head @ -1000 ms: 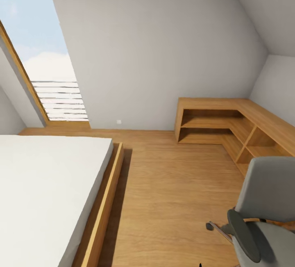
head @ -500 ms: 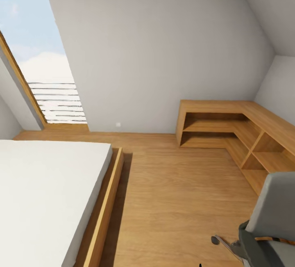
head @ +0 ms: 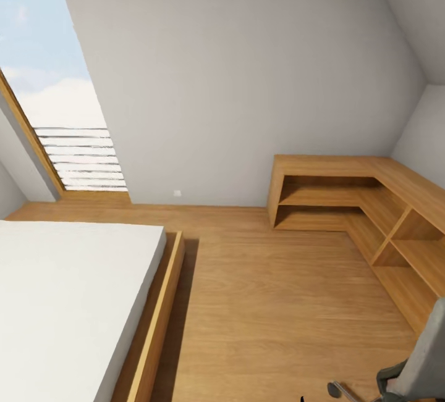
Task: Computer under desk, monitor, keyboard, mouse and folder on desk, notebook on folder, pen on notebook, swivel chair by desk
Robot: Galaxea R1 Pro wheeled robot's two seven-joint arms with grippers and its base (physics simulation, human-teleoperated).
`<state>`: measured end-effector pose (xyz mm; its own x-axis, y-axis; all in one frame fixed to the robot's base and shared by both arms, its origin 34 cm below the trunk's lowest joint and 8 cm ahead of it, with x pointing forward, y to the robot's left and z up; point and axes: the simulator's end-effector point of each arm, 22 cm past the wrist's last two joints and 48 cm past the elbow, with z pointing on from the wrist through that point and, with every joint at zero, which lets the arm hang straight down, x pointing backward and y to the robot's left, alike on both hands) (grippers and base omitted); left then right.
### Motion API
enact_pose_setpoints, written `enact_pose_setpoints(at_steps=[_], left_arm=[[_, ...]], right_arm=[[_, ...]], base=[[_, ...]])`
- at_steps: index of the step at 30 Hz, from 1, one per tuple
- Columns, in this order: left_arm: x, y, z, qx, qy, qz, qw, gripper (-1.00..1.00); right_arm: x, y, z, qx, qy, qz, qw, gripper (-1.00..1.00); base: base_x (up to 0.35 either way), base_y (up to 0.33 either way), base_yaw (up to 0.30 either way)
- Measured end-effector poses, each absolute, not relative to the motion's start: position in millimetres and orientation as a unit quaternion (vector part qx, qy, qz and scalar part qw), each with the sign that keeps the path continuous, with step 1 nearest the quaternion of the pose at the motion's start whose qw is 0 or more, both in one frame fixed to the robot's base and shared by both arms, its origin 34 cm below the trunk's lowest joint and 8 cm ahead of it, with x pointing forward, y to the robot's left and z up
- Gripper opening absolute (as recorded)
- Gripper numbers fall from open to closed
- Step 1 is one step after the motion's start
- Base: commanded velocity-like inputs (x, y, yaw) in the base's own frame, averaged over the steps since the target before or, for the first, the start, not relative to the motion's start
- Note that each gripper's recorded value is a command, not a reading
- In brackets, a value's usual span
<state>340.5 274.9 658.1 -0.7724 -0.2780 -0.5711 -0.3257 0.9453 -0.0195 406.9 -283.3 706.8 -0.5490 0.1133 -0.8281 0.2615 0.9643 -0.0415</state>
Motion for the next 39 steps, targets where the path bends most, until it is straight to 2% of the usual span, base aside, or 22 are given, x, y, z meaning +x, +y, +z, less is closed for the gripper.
enact_pose_setpoints(at_steps=[39], left_arm=[[339.8,276.1,657.8,-0.16,0.941,0.041,0.296,1.0]], right_arm=[[406.9,-282.9,706.8,0.106,0.876,-0.08,0.463,1.0]], base=[[0.32,-0.001,0.0]])
